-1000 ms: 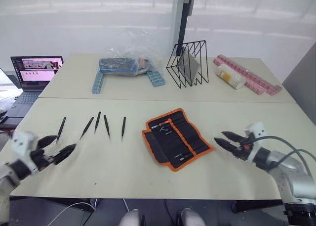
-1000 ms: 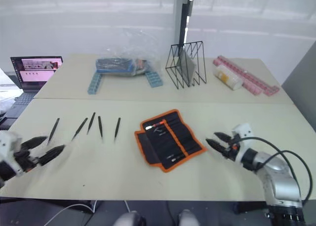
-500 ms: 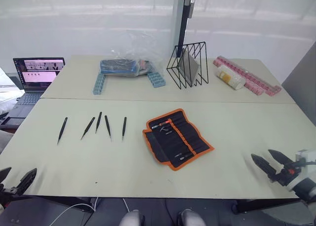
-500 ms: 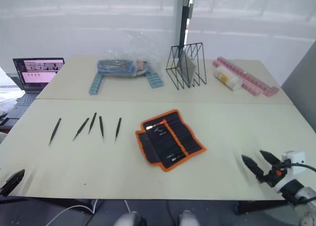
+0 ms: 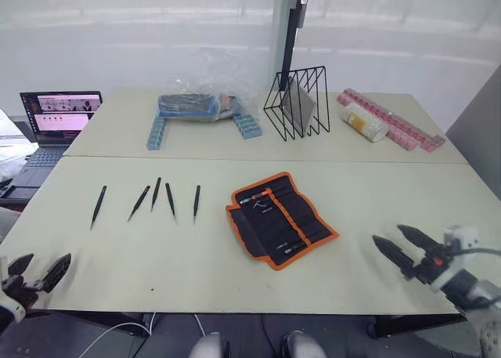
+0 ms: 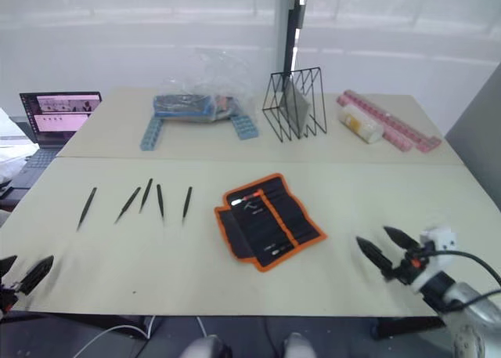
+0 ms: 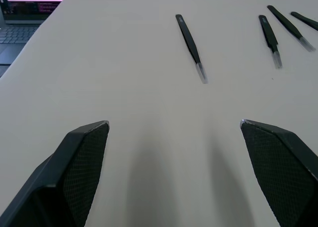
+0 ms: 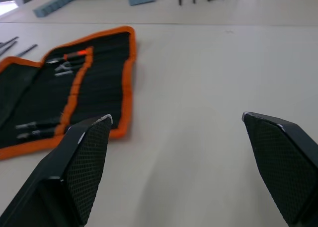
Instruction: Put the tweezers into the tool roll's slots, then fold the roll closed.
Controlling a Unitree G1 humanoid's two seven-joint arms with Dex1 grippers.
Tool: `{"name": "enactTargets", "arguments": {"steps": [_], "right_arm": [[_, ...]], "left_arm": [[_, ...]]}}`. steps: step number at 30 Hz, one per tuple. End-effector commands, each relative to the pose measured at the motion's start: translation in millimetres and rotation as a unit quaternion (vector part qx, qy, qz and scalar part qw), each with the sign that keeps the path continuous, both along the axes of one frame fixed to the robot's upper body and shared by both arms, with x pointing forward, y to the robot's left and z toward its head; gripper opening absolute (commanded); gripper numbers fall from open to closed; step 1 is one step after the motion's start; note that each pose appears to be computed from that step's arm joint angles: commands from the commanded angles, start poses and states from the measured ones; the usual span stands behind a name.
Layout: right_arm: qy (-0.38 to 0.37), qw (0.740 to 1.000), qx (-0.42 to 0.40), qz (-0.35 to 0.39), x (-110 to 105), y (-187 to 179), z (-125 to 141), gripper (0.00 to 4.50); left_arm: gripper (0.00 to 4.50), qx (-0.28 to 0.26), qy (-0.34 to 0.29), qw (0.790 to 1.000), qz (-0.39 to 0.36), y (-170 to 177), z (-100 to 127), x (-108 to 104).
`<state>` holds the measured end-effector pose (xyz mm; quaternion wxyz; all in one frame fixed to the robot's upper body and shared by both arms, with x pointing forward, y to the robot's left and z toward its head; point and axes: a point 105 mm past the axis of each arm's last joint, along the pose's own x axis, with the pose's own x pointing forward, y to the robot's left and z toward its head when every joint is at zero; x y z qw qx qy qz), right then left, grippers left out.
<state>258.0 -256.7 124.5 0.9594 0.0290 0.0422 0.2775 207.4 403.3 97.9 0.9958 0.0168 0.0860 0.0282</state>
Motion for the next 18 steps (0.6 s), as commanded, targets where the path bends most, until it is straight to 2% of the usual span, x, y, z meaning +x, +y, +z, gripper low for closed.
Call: {"name": "enactTargets", "arguments": {"steps": [1, 4, 8, 15, 18], "right_arm": [[-0.01, 0.998, -0.007, 0.064, 4.9, 23.8, 21.1, 4.46], [-0.002, 0.989, -0.013, 0.15, 13.0, 53.7, 33.7, 4.46], [0.009, 0.974, -0.024, 0.227, 16.2, 74.3, 38.0, 4.46], [0.012, 0.95, -0.045, 0.308, 24.6, 100.2, 45.5, 4.46], [-0.001, 0.949, -0.04, 0.313, 27.5, 105.8, 52.1, 4.46]], "left_arm": [[4.5, 0.014, -0.018, 1.0, 0.013, -6.2, 15.8, 13.9], [4.5, -0.001, -0.04, 0.998, 0.05, -13.4, 25.4, 31.3], [4.5, -0.02, -0.057, 0.995, 0.078, -19.6, 35.1, 48.2], [4.5, -0.008, 0.002, 0.997, 0.079, -28.9, 29.9, 86.7], [4.5, -0.011, 0.037, 0.997, 0.06, -35.3, 13.8, 96.4]]}}
